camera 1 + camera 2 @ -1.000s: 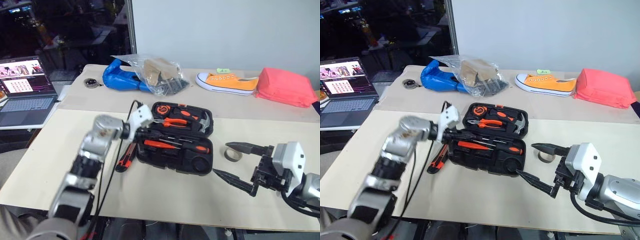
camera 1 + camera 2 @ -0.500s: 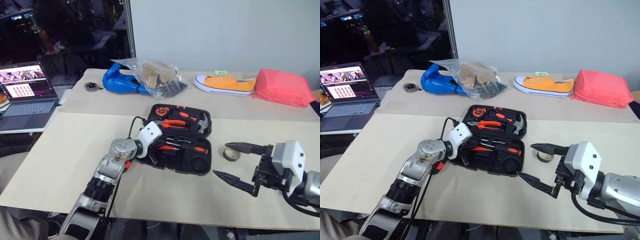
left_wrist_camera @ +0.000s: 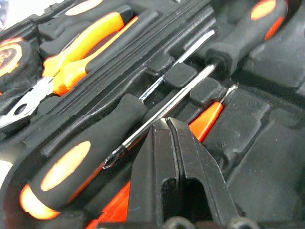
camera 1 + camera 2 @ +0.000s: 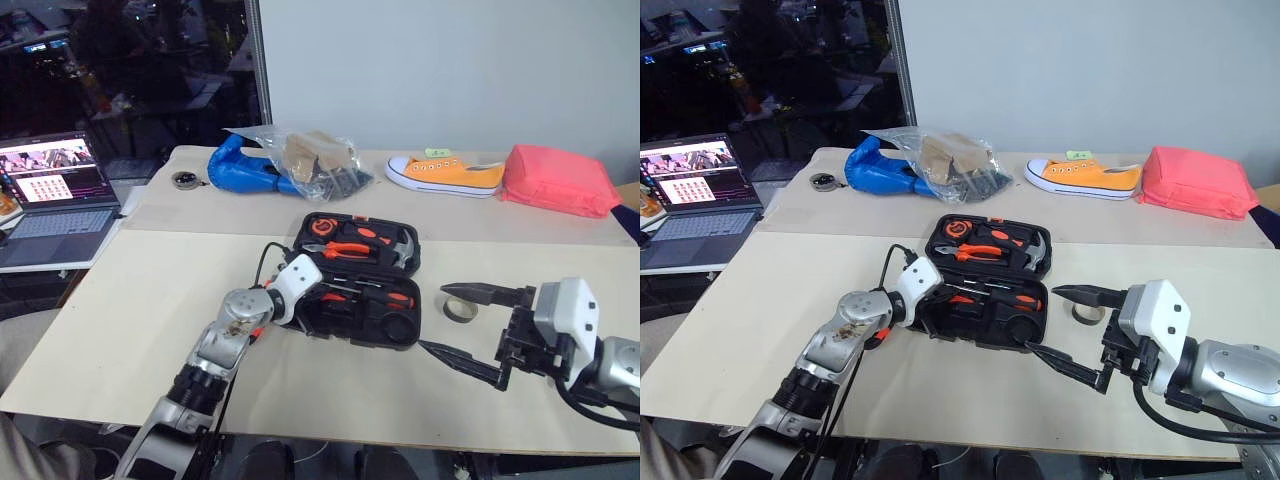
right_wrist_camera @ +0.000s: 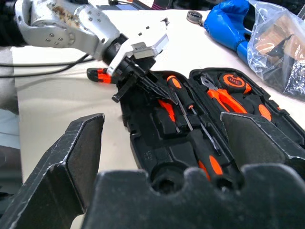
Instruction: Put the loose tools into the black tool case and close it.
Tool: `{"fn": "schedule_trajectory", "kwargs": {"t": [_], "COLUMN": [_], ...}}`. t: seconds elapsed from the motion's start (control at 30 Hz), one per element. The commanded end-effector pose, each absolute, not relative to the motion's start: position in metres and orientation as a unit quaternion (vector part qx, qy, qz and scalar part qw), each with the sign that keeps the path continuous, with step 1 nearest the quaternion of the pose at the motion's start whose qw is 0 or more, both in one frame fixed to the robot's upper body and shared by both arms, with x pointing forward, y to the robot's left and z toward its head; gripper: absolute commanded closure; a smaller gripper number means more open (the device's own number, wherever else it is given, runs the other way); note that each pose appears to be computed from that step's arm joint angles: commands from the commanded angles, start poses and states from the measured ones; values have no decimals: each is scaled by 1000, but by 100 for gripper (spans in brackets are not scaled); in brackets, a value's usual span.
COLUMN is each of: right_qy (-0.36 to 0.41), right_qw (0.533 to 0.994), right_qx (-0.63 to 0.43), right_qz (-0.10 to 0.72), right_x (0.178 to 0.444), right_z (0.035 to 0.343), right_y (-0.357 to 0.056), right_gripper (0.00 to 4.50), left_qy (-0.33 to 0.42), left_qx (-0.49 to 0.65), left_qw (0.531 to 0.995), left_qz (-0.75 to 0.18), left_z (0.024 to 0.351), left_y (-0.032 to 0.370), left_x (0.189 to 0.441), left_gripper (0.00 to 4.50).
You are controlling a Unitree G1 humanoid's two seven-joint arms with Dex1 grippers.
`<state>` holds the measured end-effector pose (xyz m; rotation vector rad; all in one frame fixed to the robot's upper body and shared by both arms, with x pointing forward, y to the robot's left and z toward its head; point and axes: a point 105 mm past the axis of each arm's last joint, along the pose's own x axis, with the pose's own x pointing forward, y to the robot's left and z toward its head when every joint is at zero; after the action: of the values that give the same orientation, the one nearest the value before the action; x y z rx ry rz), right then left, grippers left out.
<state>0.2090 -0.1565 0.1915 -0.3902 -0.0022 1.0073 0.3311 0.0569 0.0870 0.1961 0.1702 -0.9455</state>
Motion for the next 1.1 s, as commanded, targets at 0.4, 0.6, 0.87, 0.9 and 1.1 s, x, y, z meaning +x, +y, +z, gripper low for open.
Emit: {"fn": "schedule_trajectory", "kwargs": {"t": [0.4, 0.6, 0.87, 0.9, 1.1], "right_qy": [-23, -6, -7, -12, -24], "right_qw": [839, 833, 805, 803, 801], "right_qx": [-136, -134, -166, -168, -203], "right_qz": [526, 537, 570, 571, 563], "right_x": [219, 236, 237, 237, 236], "right_z": [193, 194, 195, 196, 198], "right_y": [-130, -138, -137, -136, -139], "right_gripper": [239, 307, 38, 7, 2], "left_qy": [41, 151, 245, 250, 283], "left_qx": [-2, 22, 42, 44, 51], "left_qw": [946, 959, 948, 947, 939], "left_qz": [-322, -237, -198, -196, -187], "left_z": [167, 132, 97, 94, 75], "left_y": [144, 166, 167, 165, 156], "left_x": [298, 267, 268, 270, 282], "left_gripper": [343, 149, 141, 141, 167]}}
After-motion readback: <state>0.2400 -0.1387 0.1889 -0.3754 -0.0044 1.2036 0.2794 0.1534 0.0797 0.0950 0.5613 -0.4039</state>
